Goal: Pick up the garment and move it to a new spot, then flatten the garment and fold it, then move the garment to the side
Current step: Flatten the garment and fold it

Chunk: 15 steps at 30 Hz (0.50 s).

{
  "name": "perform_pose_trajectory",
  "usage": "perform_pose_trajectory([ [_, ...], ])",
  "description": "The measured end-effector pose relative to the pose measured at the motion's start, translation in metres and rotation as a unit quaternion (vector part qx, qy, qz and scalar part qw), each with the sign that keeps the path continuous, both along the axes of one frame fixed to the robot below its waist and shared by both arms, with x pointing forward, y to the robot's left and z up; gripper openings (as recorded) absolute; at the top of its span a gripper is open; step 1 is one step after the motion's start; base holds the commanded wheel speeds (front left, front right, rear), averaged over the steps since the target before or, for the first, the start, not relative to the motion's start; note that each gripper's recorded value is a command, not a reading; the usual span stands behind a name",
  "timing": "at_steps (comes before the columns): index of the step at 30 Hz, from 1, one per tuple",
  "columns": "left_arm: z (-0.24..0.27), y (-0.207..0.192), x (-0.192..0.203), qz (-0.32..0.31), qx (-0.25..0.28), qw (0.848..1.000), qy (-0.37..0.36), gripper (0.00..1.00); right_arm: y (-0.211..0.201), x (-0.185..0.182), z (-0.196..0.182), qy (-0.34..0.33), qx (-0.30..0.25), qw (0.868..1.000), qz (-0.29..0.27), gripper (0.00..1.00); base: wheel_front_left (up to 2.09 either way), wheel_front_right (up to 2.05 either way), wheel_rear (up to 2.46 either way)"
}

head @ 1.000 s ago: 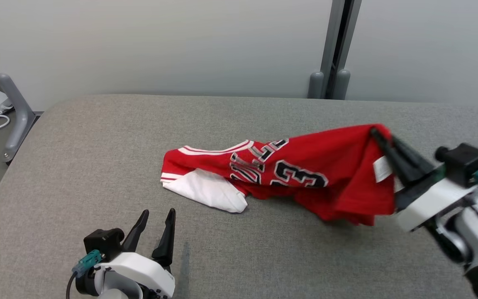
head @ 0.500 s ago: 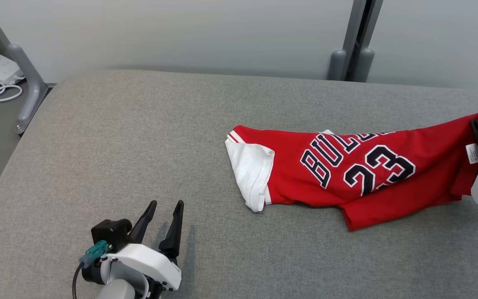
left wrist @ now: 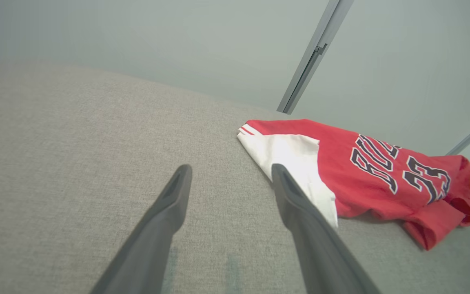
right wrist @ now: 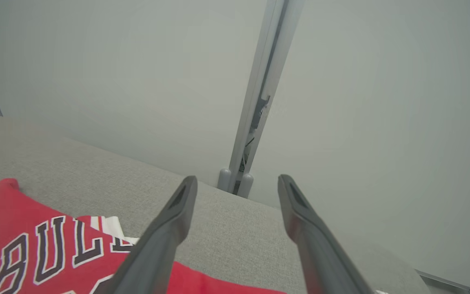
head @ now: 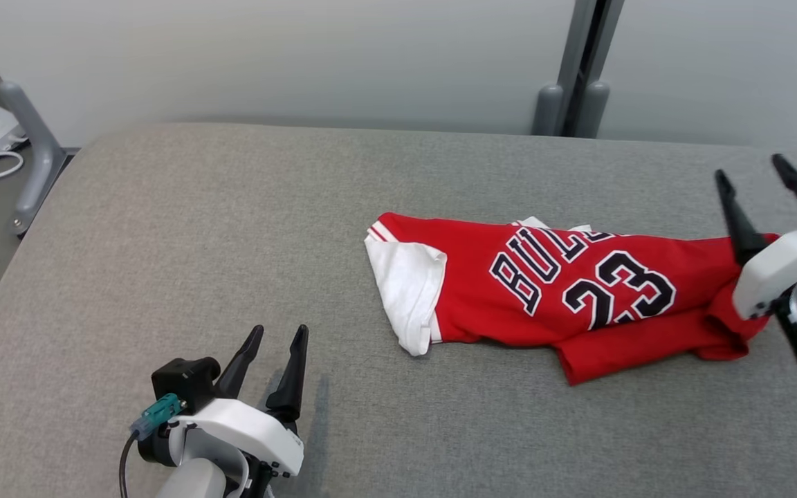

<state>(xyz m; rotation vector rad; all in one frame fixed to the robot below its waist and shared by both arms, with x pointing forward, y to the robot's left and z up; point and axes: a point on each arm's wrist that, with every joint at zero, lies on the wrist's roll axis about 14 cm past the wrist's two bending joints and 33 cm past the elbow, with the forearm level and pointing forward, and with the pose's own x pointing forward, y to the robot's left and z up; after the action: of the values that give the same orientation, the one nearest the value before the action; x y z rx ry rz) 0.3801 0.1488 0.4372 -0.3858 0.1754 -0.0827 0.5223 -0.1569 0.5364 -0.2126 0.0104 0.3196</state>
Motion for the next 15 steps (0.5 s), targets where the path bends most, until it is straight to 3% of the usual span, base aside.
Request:
perform_pose_trajectory([
  [9,0.053,-0.011,0.013,-0.010,-0.019,0.996,-0.085,1.00,0.007,-0.054,0.023,-0.076,0.028,0.997,0.010,1.00,0.00,0.00,0.00],
  [15,0.059,-0.011,0.006,-0.009,-0.017,0.995,-0.098,1.00,0.016,-0.087,0.023,-0.094,0.050,0.994,0.007,1.00,0.00,0.00,0.00],
])
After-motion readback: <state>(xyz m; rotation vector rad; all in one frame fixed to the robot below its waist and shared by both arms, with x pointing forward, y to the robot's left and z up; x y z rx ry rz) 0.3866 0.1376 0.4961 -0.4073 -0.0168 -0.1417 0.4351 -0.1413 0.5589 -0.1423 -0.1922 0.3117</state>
